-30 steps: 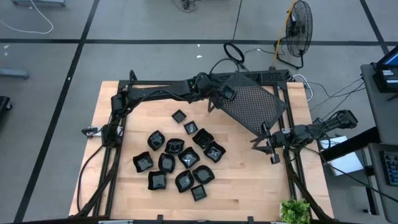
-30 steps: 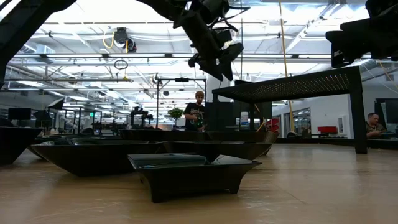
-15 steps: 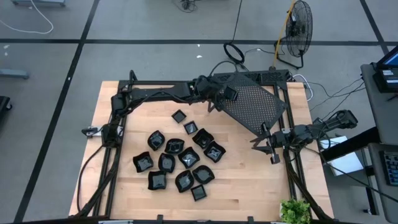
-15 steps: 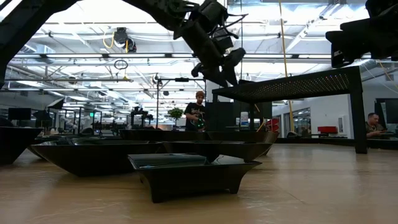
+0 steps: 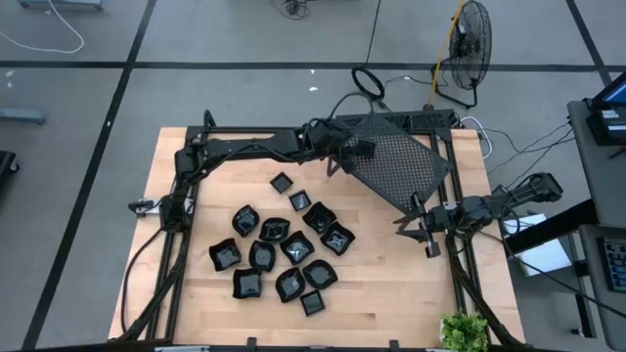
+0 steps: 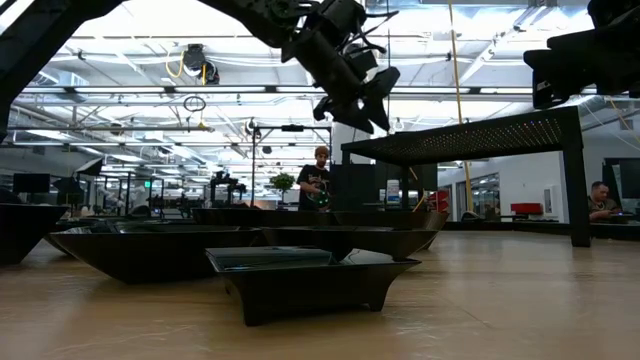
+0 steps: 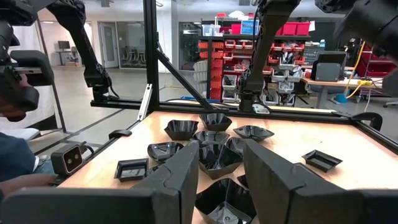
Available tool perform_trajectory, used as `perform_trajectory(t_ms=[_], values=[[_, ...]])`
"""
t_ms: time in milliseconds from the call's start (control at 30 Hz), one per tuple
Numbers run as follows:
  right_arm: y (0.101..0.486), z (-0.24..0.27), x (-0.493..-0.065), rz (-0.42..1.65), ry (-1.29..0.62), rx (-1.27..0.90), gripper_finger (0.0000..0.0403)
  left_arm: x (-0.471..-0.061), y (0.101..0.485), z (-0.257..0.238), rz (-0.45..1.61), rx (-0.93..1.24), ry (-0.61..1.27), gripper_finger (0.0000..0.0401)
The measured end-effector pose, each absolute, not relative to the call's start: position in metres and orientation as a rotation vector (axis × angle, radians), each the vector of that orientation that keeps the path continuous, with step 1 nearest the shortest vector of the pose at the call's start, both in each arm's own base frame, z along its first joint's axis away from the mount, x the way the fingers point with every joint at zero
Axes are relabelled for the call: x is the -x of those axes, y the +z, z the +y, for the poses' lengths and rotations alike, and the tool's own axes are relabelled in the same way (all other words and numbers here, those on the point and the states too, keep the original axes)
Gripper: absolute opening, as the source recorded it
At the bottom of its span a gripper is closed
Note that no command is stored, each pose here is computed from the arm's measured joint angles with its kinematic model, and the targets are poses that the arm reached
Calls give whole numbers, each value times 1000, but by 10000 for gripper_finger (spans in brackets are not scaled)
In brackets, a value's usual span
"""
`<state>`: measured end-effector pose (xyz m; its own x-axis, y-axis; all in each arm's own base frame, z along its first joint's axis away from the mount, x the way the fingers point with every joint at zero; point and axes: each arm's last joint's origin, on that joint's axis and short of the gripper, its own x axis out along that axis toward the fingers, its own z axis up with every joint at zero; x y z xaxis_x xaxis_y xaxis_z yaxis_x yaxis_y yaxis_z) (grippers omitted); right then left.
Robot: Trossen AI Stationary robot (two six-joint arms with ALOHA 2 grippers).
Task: Pick & Place Mini shaped plates
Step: Stack the black square plate on the square black plate on the shelf
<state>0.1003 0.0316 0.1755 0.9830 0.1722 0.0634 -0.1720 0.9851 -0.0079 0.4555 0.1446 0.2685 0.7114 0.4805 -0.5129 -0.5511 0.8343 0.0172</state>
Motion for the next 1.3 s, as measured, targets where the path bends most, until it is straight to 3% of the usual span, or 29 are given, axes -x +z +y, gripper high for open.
perform_trajectory(t_ms=[433,700,900,1300], values=[[176,32,-100,-64,173,2,114,-452,278,138,529,148,516,175],[175,32,-100,-60,173,3,114,-422,291,120,754,157,519,175],[175,32,-101,-52,172,5,114,-387,287,112,1051,163,659,175],[174,32,-102,-45,173,7,114,-358,286,121,1126,180,794,175]])
